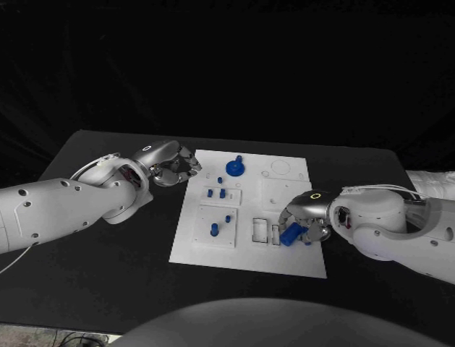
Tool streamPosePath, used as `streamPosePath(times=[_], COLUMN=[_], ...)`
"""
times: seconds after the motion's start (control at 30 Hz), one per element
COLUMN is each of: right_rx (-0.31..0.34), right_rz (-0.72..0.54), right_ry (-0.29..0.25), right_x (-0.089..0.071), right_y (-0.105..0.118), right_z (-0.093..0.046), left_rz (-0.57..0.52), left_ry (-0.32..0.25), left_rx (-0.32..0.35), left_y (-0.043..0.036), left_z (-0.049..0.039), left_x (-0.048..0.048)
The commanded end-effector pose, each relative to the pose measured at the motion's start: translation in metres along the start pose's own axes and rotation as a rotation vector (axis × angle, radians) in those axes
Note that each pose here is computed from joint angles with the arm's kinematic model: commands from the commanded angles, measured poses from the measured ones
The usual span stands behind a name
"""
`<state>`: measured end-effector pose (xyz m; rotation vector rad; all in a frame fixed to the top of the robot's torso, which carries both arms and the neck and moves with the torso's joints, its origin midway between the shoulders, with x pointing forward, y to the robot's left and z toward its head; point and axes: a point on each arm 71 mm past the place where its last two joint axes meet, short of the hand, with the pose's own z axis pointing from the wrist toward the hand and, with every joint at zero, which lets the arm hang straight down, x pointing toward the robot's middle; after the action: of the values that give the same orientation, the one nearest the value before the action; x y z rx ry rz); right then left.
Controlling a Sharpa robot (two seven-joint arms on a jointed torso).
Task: Assemble the parts on the task board
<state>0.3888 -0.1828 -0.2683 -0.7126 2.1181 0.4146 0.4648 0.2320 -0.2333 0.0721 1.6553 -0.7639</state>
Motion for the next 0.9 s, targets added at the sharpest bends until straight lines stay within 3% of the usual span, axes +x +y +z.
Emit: streamPosePath(times=[0.03, 0.9], right_rx=[0.000, 0.000], right_rz=[-0.019, -0.016], right_ry=[0.002, -0.050], right_x=[0.0006, -0.0034], right_y=[-0.0001, 0.0001], right_z=[0.0011, 0.0061], left_rz=[-0.004, -0.006], left_ry=[0.018, 0.027], left_rx=[0.012, 0.010], left_y=[-0.0019, -0.0026], left_z=[0.0002, 0.0008], left_x=[0.0021, 0.0032])
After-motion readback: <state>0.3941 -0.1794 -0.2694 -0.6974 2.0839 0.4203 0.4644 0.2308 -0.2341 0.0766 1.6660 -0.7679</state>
